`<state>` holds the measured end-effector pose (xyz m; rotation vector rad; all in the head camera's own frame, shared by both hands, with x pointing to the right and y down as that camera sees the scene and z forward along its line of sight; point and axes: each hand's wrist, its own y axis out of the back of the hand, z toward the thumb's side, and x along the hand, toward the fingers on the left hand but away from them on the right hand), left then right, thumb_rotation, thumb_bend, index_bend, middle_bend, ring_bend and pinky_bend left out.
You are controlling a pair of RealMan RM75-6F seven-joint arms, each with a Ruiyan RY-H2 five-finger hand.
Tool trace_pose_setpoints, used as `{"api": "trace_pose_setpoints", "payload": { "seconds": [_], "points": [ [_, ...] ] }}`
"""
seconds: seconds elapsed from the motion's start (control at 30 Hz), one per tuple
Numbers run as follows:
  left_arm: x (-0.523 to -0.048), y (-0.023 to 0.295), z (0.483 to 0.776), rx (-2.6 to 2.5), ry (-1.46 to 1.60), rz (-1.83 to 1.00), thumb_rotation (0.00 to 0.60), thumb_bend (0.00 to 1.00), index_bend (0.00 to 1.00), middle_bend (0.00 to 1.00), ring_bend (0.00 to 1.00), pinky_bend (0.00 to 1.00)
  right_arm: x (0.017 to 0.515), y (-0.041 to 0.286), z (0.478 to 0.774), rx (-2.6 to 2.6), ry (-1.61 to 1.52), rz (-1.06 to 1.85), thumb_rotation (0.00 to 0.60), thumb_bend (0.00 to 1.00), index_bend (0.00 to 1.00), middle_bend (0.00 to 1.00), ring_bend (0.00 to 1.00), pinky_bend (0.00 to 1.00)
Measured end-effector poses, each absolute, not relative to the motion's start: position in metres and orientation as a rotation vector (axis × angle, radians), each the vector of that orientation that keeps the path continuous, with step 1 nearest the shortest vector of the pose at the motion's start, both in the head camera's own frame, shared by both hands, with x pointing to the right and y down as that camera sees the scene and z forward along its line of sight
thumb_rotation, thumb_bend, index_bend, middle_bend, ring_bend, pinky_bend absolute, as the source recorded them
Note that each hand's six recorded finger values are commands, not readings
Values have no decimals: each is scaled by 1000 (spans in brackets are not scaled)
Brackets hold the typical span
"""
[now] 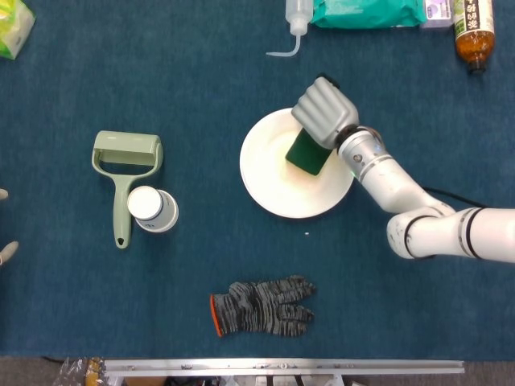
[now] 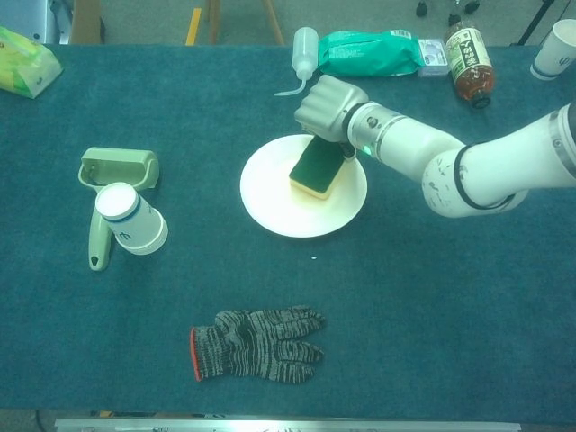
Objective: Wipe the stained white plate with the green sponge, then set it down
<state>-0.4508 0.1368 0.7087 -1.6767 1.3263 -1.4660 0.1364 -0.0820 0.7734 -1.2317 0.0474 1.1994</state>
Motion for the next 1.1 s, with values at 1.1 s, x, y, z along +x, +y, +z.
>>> {"api": "trace_pose_setpoints", "payload": {
  "seconds": [1.1],
  "points": [
    [-451,138,710,-1686,1334,-1461,600,147,302,5,86,337,132,-90,774,-1189,27,1224,600,0,537,651,514,417]
  ]
}}
